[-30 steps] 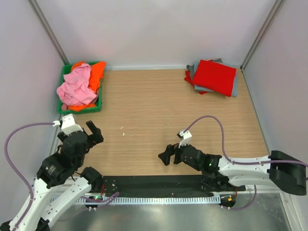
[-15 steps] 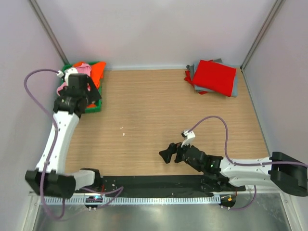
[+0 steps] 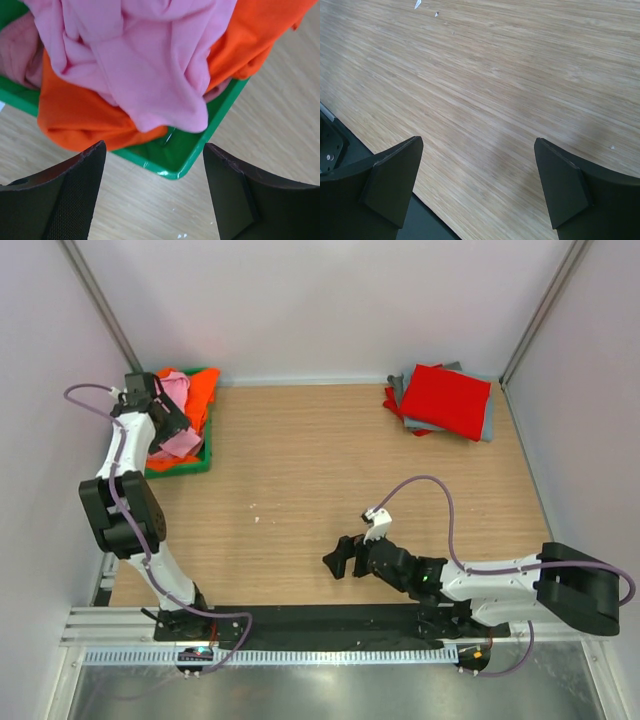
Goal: Fold and stack the t-shirts
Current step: Grab the tshirt from the pile
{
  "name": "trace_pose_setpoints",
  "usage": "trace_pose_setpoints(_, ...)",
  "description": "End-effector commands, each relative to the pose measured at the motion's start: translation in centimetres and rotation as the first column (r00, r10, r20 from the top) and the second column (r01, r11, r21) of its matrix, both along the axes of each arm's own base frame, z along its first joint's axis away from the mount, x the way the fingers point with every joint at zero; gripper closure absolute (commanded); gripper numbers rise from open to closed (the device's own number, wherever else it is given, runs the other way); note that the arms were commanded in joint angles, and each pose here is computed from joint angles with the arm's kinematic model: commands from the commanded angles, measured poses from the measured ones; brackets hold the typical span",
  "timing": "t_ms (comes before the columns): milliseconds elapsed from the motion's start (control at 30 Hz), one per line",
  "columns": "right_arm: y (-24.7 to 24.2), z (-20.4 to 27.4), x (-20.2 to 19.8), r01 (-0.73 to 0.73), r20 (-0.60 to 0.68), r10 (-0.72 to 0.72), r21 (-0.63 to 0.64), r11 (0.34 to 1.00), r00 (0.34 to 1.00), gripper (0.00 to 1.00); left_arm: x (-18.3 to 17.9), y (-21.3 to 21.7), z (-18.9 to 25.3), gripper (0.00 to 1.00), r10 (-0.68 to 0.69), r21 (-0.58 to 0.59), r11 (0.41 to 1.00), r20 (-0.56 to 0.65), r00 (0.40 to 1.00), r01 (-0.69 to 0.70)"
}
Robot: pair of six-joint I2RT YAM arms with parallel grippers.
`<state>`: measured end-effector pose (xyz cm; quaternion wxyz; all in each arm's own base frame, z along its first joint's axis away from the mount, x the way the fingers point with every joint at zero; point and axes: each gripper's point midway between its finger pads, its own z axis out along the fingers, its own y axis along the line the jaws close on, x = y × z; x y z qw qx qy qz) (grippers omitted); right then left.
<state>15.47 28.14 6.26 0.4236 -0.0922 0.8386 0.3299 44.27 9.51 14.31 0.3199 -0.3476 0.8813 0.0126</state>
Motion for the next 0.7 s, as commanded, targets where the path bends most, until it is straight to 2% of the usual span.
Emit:
trace_pose_setpoints(0,1.5,1.6,0.6,-0.003,0.023,0.002,0.024,1.000,1.000,0.00,3.7,1.7,3.8,0.22,0.013,0.004,1.000,0.155,0.988,-0.013)
trace_pose_setpoints(367,1.5,1.4,0.6,-0.002,0.020,0.002,0.021,1.000,1.000,0.00,5.5,4.4,-1.8,0.23,0.069,0.015,0.997,0.062,0.996,-0.070)
trace_pose_setpoints(467,1.6,1.3,0.7,-0.001,0.021,0.000,0.013,1.000,1.000,0.00,6.1,4.9,-2.9,0.31,0.079,0.020,0.997,0.042,0.996,-0.080)
trace_pose_setpoints(567,1.5,1.2,0.8,0.004,0.021,-0.004,0.011,1.000,1.000,0.00,6.4,5.0,-3.6,0.43,0.080,0.023,0.996,0.027,0.996,-0.081)
trace_pose_setpoints(667,1.5,1.2,0.8,0.005,0.019,-0.005,0.009,1.000,1.000,0.00,6.6,5.3,-2.8,0.70,0.084,0.040,0.996,0.042,0.996,-0.085)
